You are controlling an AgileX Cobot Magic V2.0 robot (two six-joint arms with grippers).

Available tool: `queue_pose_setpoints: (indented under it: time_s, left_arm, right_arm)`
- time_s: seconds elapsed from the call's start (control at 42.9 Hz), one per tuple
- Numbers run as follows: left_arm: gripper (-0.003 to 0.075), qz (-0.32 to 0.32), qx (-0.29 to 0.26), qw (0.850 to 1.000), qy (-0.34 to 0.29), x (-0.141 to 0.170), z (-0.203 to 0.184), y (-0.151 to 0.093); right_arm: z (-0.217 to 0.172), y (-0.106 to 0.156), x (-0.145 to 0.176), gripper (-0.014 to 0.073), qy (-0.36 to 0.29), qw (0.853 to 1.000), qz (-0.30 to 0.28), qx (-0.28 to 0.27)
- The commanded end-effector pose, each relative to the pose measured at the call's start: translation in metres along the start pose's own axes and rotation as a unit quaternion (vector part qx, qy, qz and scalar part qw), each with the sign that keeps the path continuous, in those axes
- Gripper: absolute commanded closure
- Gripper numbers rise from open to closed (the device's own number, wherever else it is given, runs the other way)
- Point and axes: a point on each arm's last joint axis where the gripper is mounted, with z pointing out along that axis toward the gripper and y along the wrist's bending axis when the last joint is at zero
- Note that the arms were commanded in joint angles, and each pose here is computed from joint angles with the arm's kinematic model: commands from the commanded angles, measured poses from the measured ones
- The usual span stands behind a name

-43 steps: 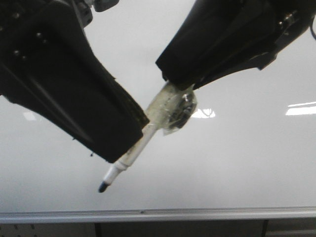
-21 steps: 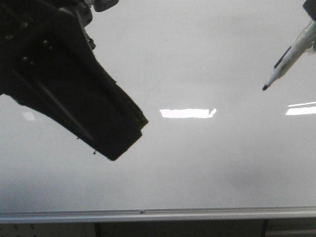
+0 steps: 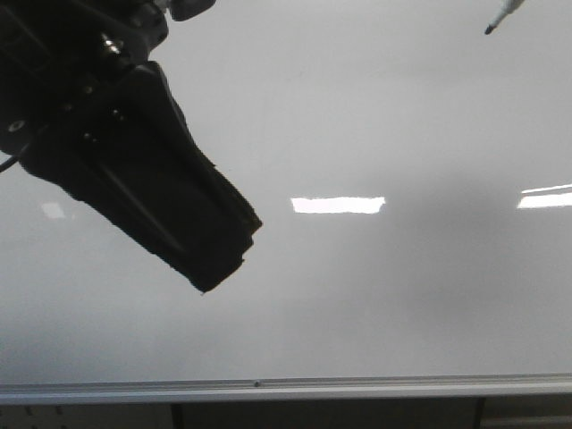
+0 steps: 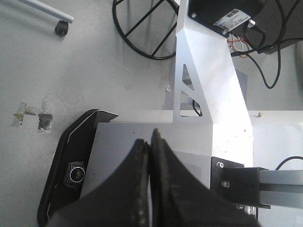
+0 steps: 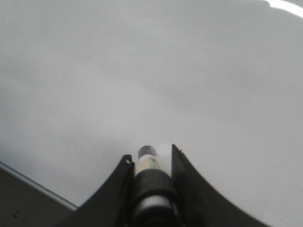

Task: Write number 0 on whiteboard

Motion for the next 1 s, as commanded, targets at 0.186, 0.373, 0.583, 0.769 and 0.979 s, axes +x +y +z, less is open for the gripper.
queue_pose_setpoints:
  time_s: [0.186, 0.373, 0.583, 0.769, 0.979]
  left_arm:
    - [0.074, 0.016, 0.014, 0.999, -0.037, -0.012, -0.011, -0.016]
    - [0.074, 0.016, 0.014, 0.999, -0.037, -0.012, -0.011, -0.016]
    - [0.074, 0.016, 0.014, 0.999, -0.037, -0.012, -0.011, -0.016]
    - [0.074, 0.016, 0.014, 0.999, -0.037, -0.012, -0.011, -0.016]
    - [0.074, 0.016, 0.014, 0.999, -0.037, -0.012, -0.011, -0.016]
  right_arm:
    - [0.027, -0.02, -0.046, 0.0662, -0.03, 0.999, -0.013, 0.019]
    - [0.05, -0.029, -0.051, 0.0662, -0.021, 0.999, -0.013, 0.021]
    - [0.06, -0.033, -0.051, 0.0662, -0.03, 0.999, -0.01, 0.031]
    - [0.059, -0.035, -0.056, 0.0662, -0.055, 0.997, -0.01, 0.045]
    - [0.064, -0.037, -0.056, 0.0662, -0.057, 0.997, -0.009, 0.049]
